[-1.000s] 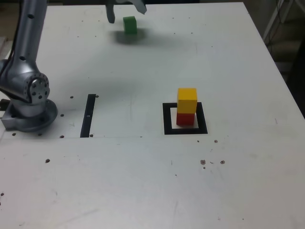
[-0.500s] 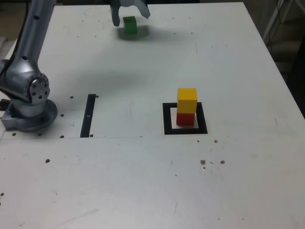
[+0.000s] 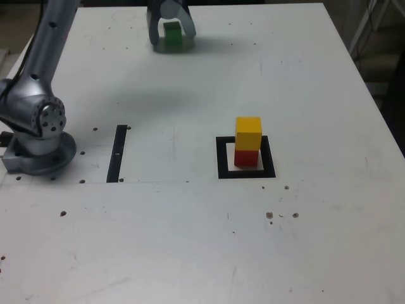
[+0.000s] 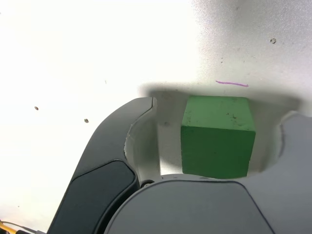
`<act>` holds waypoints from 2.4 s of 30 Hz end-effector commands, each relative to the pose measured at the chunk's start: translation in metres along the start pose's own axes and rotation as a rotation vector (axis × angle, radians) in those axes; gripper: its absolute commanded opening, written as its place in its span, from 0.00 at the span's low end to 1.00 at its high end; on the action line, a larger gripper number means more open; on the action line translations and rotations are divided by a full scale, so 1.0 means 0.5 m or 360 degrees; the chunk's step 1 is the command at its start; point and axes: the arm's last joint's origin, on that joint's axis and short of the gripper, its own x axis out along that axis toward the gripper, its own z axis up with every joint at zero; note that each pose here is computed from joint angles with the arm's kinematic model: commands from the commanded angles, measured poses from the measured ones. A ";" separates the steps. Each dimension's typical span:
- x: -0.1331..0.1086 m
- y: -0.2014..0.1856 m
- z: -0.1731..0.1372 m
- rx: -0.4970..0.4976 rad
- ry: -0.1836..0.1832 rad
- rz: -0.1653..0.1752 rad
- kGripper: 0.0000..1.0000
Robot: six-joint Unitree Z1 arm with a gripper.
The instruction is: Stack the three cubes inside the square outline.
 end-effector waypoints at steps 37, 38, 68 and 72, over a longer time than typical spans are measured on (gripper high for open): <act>-0.067 -0.090 -0.028 0.0021 -0.0182 0.0008 0.31; -0.070 -0.099 -0.031 0.0018 -0.0191 -0.0004 0.31; -0.181 -0.459 -0.083 0.0216 -0.0237 0.0085 0.31; -0.194 -0.497 -0.084 0.0264 -0.0211 0.0108 0.31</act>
